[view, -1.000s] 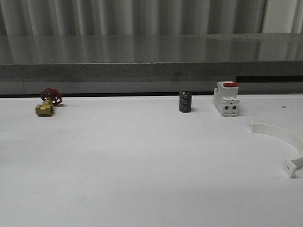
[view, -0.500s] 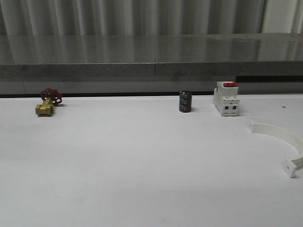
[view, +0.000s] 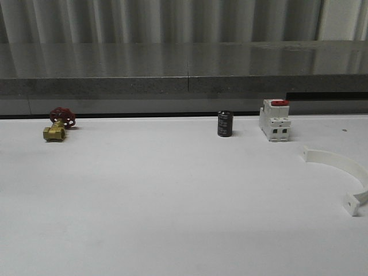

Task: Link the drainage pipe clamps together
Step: 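Close the left gripper on the clamp half's end tab and lift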

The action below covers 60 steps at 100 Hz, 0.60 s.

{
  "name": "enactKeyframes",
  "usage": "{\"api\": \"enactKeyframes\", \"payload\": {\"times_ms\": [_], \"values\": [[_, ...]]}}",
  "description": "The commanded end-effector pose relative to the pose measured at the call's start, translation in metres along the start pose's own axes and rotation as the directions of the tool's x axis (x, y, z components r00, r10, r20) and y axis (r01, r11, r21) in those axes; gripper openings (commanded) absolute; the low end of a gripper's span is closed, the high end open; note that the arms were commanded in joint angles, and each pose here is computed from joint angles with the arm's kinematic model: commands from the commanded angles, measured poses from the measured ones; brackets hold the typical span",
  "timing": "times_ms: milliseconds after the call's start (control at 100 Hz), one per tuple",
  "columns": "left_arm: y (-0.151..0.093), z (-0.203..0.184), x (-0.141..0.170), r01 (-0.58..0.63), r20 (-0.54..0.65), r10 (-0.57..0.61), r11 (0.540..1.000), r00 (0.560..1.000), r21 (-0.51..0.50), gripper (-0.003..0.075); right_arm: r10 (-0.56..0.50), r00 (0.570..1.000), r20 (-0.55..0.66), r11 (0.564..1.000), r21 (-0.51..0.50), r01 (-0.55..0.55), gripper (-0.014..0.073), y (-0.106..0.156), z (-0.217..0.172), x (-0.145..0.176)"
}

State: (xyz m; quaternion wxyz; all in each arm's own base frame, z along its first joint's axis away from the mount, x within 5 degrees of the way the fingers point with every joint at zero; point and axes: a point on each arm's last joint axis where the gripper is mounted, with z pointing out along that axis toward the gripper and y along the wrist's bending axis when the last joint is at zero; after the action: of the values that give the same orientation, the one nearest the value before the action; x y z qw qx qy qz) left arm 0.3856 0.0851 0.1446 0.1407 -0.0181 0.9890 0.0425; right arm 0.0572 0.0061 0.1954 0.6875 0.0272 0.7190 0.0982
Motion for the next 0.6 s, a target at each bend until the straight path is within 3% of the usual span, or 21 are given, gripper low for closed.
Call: {"api": "enactKeyframes", "payload": {"times_ms": [0,190,260,420,590], "values": [[0.003,-0.015,-0.007,-0.002,0.040,0.003,1.000,0.999,-0.013,0.0452,-0.019,0.997,0.077,1.000,-0.009,0.020,-0.0067,0.002,0.000,-0.011],[0.002,-0.016,-0.004,0.008,-0.002,-0.008,1.000,1.000,0.001,0.0071,-0.019,0.997,0.077,1.000,-0.009,0.020,-0.0067,0.002,0.000,-0.011],[0.003,-0.019,-0.006,0.010,-0.013,-0.010,1.000,1.000,0.003,-0.0019,-0.019,0.997,0.077,1.000,-0.009,0.020,-0.0067,0.002,0.000,-0.011],[0.002,-0.038,-0.014,0.041,0.023,-0.042,0.999,0.999,0.026,-0.0021,-0.019,0.997,0.077,1.000,-0.009,0.020,-0.0067,0.002,0.000,-0.011],[-0.015,-0.074,-0.018,0.004,0.093,-0.007,0.999,0.996,0.036,-0.0021,-0.019,0.997,0.077,1.000,-0.009,0.020,-0.0067,0.002,0.000,-0.011]]}}
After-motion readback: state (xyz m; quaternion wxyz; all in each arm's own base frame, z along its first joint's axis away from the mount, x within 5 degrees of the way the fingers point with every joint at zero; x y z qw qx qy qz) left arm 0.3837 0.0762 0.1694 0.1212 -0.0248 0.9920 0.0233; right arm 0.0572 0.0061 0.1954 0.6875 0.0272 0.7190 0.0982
